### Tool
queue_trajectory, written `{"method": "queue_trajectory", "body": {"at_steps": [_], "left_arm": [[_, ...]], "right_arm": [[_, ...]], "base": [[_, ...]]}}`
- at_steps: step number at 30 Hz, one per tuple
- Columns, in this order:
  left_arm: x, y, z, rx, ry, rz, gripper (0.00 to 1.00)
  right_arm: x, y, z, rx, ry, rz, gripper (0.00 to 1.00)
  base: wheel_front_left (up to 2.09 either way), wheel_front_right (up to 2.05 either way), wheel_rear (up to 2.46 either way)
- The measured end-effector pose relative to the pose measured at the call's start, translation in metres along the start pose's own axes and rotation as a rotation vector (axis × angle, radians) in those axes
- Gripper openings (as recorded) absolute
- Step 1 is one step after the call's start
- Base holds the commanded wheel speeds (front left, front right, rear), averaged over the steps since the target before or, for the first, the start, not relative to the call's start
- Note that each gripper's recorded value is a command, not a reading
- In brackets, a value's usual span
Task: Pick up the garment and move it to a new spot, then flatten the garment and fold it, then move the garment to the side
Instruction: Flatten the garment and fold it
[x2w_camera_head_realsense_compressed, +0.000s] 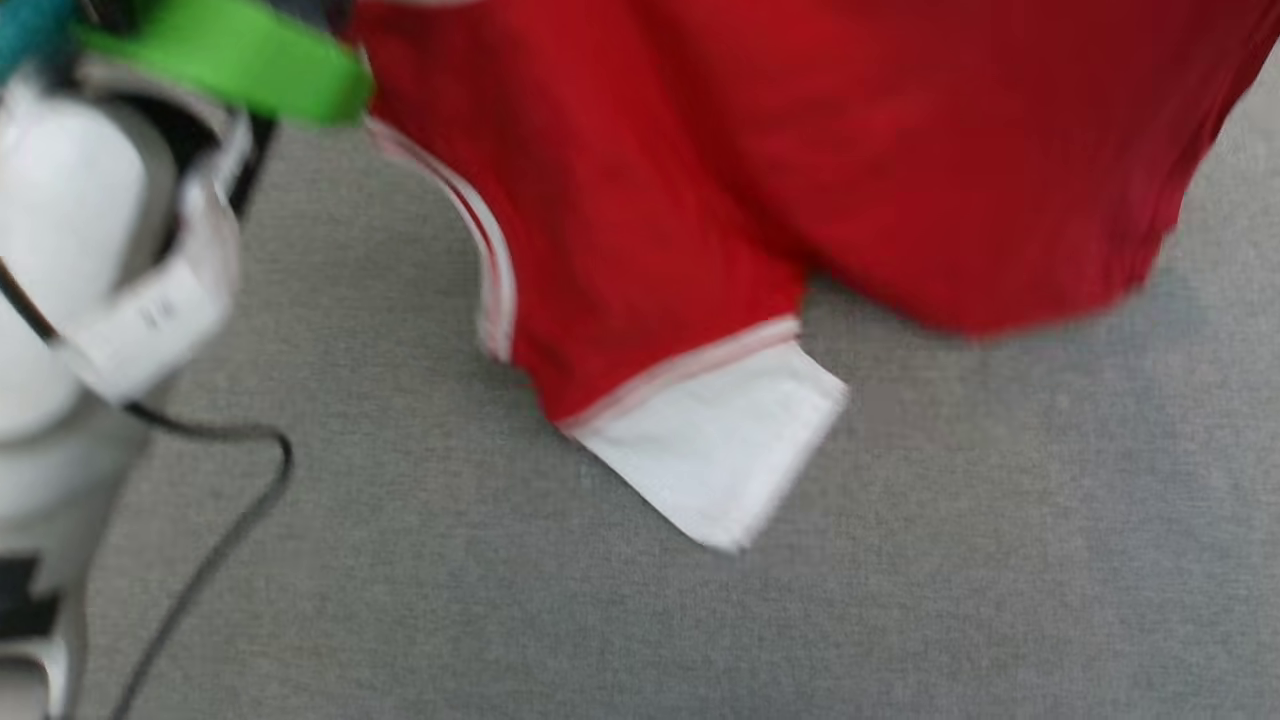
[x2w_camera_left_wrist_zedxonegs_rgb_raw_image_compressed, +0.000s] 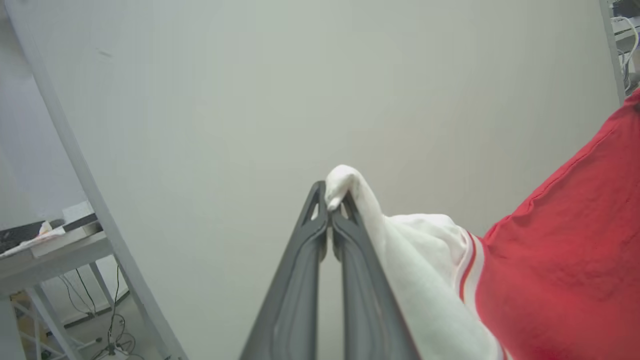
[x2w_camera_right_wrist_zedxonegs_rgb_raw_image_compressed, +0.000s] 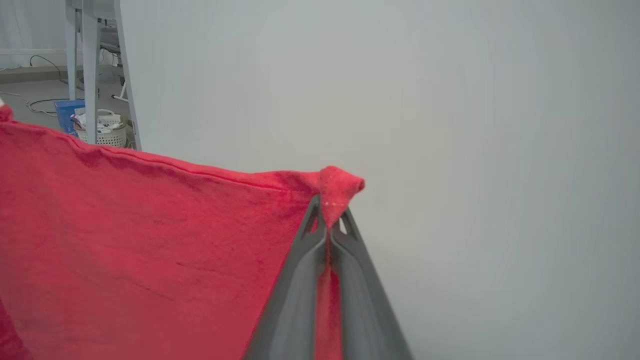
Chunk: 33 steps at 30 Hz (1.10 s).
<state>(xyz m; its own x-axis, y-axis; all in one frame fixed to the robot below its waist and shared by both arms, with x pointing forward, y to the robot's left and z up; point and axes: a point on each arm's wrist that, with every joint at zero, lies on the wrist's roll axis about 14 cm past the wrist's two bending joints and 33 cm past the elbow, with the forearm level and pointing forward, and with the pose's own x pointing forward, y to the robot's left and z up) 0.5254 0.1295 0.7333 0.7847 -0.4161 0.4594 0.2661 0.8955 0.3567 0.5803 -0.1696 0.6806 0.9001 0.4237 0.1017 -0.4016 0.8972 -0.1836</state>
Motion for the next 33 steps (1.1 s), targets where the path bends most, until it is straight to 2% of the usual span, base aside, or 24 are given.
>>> {"method": "queue_trajectory", "body": {"at_steps": [3,8,14,17,24,29,33], "left_arm": [[0.041,0.011,0.018,0.067,-0.065,-0.034,0.0],[0.099,0.026,0.05,0.105,-0.187,-0.044,0.0],[0.139,0.042,0.055,0.112,-0.246,-0.026,0.0],[0.149,0.049,0.038,0.105,-0.23,-0.013,0.0],[0.148,0.049,-0.046,0.064,-0.095,-0.017,0.0],[0.116,0.039,-0.105,-0.003,0.027,-0.026,0.0],[0.081,0.021,-0.129,-0.045,0.098,-0.053,0.0]], "right_arm": [[0.021,-0.024,0.029,-0.028,-0.078,-0.058,0.0],[0.052,-0.058,0.073,-0.111,-0.184,-0.142,0.0],[0.083,-0.075,0.093,-0.182,-0.251,-0.19,0.0],[0.098,-0.077,0.076,-0.186,-0.231,-0.189,0.0],[0.121,-0.067,0.001,-0.158,-0.123,-0.144,0.0],[0.114,-0.043,-0.06,-0.072,-0.042,-0.086,0.0],[0.095,-0.021,-0.097,-0.033,0.031,-0.033,0.0]], "base": [[0.0,0.0,0.0],[0.0,0.0,0.0],[0.0,0.0,0.0],[0.0,0.0,0.0],[0.0,0.0,0.0],[0.0,0.0,0.0],[0.0,0.0,0.0]]}}
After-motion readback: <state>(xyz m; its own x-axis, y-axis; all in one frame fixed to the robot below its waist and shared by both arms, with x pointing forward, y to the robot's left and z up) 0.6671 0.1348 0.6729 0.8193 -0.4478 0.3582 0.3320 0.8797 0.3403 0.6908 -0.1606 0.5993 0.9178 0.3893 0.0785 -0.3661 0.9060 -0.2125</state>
